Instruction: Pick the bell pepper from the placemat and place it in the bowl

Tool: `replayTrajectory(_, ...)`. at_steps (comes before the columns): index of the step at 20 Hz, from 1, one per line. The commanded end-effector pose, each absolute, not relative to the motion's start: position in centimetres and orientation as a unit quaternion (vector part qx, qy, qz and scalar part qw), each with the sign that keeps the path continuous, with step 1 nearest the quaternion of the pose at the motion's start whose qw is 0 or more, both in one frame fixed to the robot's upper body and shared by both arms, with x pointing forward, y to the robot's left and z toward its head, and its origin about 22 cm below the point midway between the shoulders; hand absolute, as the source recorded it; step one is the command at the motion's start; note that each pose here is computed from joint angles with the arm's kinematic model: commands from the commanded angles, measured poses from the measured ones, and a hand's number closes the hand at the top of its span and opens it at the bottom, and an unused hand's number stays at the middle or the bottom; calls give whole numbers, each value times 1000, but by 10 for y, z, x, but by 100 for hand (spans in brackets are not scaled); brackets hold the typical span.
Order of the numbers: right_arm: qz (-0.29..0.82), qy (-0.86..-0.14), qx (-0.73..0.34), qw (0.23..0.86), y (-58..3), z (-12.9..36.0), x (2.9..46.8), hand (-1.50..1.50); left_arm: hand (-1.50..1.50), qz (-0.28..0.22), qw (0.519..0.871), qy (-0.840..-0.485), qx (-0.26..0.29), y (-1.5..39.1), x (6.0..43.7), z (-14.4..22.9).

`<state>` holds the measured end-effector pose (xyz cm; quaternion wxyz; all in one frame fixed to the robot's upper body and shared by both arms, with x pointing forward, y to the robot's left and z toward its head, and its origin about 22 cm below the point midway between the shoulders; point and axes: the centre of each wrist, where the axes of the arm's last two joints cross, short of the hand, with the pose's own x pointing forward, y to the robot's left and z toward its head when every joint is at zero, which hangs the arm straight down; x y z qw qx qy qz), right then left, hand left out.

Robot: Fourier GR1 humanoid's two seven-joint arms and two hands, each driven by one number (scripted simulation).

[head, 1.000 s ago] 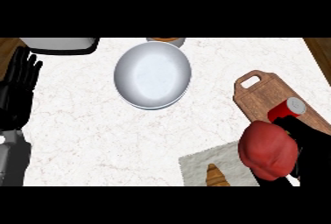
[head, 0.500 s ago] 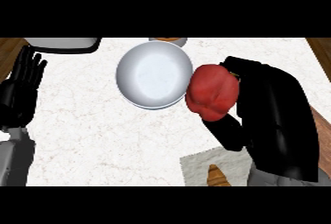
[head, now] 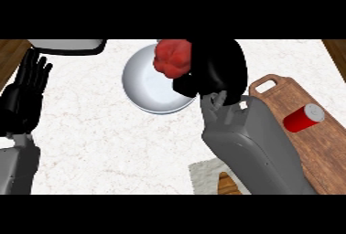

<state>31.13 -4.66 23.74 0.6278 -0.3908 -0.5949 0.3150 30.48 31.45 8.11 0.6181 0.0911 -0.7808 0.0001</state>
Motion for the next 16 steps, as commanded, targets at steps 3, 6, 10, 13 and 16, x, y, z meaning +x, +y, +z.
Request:
replayTrajectory(3,278,-529,-437,673,-22,194,348,150,0,-5,622,-779,83,327,305,94)
replayTrajectory(6,295,-497,-441,687,-19,178,364,150,0,6,619,-780,95,328,307,79)
replayTrajectory(10,218,-483,-436,727,-29,149,376,-150,0,-4,618,-782,85,328,315,91)
replayTrajectory(13,178,-504,-389,751,-36,130,377,-150,0,-3,614,-785,82,308,309,82)
replayTrajectory(16,134,-548,-350,748,-43,128,382,-150,0,-6,621,-780,82,315,308,86)
